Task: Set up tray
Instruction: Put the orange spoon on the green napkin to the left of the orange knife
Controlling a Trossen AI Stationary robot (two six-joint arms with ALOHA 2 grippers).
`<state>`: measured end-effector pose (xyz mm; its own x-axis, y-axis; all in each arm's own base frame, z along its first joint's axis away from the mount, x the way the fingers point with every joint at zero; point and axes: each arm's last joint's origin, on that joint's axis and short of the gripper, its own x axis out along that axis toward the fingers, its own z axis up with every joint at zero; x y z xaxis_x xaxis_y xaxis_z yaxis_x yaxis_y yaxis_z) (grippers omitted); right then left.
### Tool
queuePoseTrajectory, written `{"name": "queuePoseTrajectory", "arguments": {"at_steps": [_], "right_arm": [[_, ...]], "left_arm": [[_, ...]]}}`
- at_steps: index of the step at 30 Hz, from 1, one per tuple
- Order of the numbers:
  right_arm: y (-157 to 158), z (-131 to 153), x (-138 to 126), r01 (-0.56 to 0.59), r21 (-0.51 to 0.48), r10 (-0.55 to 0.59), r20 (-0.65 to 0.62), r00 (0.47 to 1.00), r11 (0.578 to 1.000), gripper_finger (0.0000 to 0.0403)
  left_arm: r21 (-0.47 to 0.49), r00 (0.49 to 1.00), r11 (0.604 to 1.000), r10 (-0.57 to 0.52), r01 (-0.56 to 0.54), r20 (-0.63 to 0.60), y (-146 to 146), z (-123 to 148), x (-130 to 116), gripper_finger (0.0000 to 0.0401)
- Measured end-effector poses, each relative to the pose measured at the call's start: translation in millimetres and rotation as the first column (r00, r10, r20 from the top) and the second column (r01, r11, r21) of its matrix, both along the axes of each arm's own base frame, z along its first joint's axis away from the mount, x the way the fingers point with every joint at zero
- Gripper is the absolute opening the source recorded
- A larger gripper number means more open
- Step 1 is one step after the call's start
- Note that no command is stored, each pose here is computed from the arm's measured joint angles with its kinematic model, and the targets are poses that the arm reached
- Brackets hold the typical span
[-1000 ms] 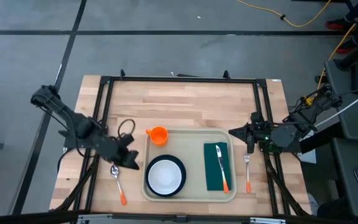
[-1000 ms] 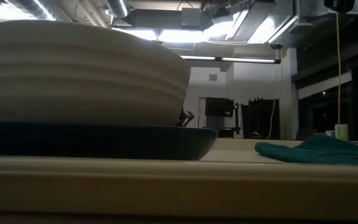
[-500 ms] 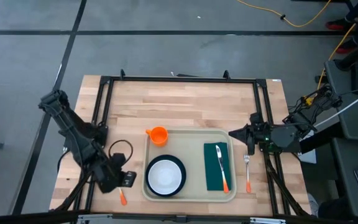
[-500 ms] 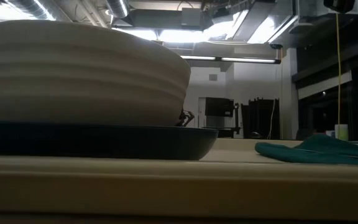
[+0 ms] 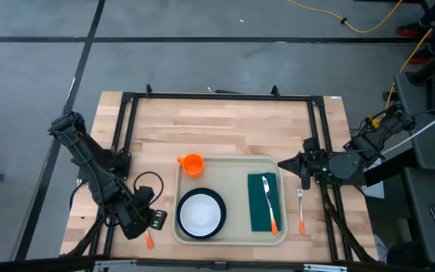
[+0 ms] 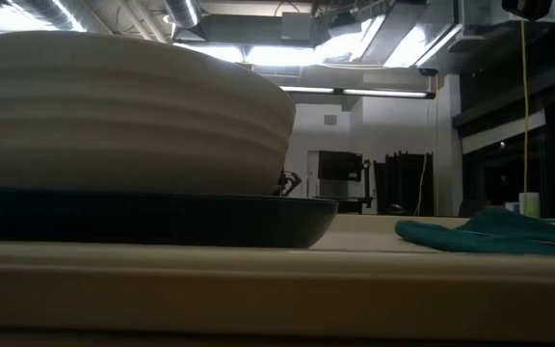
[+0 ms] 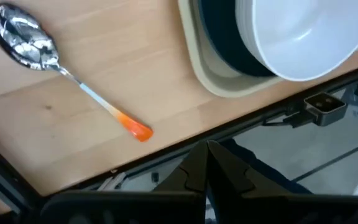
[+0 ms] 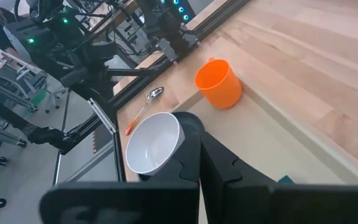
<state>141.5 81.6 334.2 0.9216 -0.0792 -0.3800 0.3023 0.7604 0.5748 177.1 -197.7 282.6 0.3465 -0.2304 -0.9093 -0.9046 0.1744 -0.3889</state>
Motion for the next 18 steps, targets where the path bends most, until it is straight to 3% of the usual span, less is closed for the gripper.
{"name": "queuePoseTrajectory", "arguments": {"at_steps": [9, 14, 16, 18], "right_arm": [[0.0, 0.0, 0.0, 0.001, 0.003, -0.001, 0.001, 1.000, 1.000, 0.0000], [0.0, 0.0, 0.0, 0.006, 0.012, -0.006, 0.002, 1.000, 1.000, 0.0000], [-0.1, 0.1, 0.0, 0.014, 0.024, -0.014, 0.004, 1.000, 1.000, 0.0000], [-0.1, 0.1, 0.0, 0.015, 0.024, -0.015, 0.004, 1.000, 1.000, 0.0000]], "left_arm": [[0.045, 0.992, 0.992, -0.120, 0.118, 0.045, -0.8, 0.6, 1.0, 0.0003], [0.021, 0.979, 0.984, -0.176, 0.175, 0.107, -5.5, 3.6, 4.9, 0.0004], [0.016, 0.983, 0.989, -0.151, 0.150, 0.105, -5.3, 3.5, 5.0, 0.0004], [0.015, 0.999, 1.000, -0.023, 0.023, 0.031, -2.4, -1.4, 2.9, 0.0004]]}}
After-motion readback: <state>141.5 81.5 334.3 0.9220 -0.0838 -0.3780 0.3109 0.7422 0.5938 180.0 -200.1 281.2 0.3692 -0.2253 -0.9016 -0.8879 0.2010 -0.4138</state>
